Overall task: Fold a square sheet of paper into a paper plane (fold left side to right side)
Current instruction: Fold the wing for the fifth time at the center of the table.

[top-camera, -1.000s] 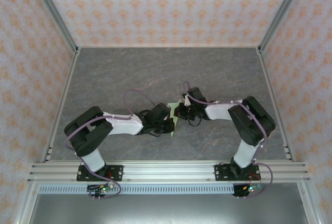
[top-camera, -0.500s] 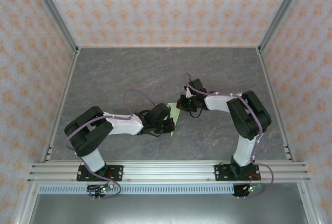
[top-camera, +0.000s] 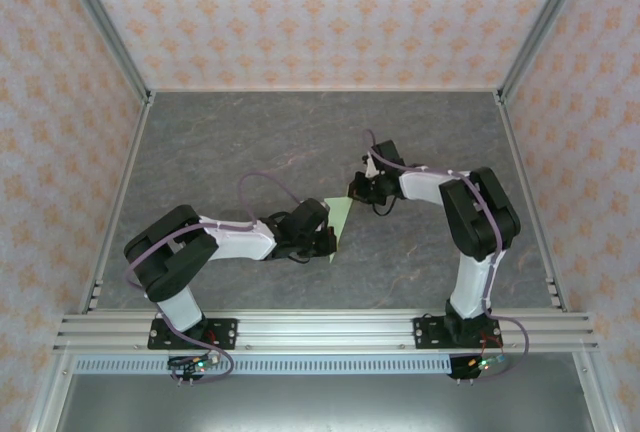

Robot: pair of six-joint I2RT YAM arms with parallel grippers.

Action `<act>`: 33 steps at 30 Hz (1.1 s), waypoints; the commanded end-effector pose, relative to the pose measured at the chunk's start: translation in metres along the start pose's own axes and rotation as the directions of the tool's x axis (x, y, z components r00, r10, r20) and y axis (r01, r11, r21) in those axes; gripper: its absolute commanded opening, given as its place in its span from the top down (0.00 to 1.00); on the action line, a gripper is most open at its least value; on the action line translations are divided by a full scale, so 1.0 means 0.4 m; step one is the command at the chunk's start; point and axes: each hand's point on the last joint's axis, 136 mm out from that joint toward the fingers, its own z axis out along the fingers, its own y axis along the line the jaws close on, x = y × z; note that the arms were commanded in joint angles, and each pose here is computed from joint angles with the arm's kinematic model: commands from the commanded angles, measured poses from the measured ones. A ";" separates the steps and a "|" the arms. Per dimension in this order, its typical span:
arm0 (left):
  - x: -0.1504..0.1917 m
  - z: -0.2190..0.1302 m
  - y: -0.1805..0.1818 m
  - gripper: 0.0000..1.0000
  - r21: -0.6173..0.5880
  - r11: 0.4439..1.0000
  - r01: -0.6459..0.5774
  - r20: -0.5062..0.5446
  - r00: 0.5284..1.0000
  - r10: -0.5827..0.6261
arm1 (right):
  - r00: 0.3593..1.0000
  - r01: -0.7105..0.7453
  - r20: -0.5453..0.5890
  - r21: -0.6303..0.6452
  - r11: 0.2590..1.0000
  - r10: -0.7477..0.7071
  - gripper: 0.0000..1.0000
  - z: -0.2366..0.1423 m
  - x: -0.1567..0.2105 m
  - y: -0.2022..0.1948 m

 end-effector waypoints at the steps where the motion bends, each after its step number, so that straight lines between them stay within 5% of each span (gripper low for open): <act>1: 0.099 0.011 0.127 0.95 -0.171 0.985 0.008 -0.120 0.992 -0.029 | 0.995 -0.016 0.096 0.109 0.994 0.005 0.97 -0.038 -0.081 -0.071; 10: 0.068 -0.004 0.086 0.95 -0.132 0.991 -0.008 -0.089 0.996 -0.004 | 0.993 0.000 0.118 -0.035 0.999 0.005 0.97 -0.139 -0.016 0.039; 17: 0.063 -0.008 0.079 0.95 -0.128 0.992 -0.012 -0.084 0.996 0.001 | 0.996 -0.069 0.047 -0.215 0.974 0.081 0.97 -0.086 0.107 0.116; 33: -0.018 -0.101 -0.051 0.90 -0.008 0.995 -0.101 0.003 0.995 0.101 | 0.991 -0.116 -0.061 0.020 0.993 0.117 0.97 0.021 0.163 -0.012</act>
